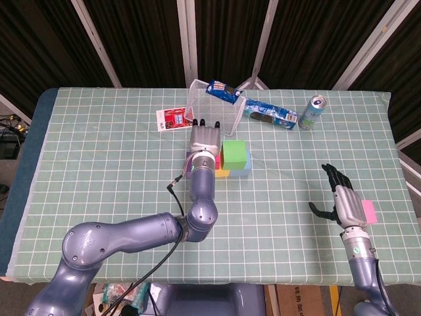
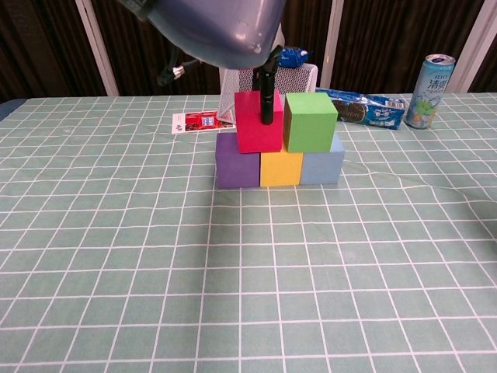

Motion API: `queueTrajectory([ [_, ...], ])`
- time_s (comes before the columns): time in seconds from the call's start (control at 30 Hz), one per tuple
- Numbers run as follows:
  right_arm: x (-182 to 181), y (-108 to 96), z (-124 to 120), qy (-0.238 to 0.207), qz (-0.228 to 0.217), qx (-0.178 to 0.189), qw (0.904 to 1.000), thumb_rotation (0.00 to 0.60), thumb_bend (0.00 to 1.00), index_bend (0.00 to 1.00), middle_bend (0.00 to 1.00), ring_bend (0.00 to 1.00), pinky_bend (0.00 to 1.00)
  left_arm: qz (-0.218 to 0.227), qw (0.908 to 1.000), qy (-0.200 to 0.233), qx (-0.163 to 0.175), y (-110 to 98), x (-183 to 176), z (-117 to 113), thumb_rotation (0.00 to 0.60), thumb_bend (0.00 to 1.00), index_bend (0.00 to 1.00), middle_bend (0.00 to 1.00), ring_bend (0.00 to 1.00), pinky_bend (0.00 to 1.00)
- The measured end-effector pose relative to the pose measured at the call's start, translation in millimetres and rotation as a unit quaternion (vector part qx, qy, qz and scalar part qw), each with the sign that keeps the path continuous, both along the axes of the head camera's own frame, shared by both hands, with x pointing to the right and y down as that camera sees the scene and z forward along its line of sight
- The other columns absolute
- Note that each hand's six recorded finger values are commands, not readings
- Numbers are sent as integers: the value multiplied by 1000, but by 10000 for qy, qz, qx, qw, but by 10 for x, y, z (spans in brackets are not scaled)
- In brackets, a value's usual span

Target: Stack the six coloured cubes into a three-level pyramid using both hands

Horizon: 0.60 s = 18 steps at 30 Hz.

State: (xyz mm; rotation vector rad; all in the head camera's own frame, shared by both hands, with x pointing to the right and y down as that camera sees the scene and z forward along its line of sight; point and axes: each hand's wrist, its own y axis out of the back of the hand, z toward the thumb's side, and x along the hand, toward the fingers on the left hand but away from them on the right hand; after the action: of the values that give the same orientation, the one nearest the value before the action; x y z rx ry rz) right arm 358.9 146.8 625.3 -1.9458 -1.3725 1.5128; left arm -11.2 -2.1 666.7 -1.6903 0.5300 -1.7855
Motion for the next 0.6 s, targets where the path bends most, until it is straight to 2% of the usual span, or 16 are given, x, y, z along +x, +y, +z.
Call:
queueTrajectory([
  [0.6, 4, 12, 29, 5, -5, -56, 10000, 600, 322, 0, 0, 0, 0, -10, 10000, 44, 6, 9, 58, 26, 600, 247, 0, 376, 53, 51],
])
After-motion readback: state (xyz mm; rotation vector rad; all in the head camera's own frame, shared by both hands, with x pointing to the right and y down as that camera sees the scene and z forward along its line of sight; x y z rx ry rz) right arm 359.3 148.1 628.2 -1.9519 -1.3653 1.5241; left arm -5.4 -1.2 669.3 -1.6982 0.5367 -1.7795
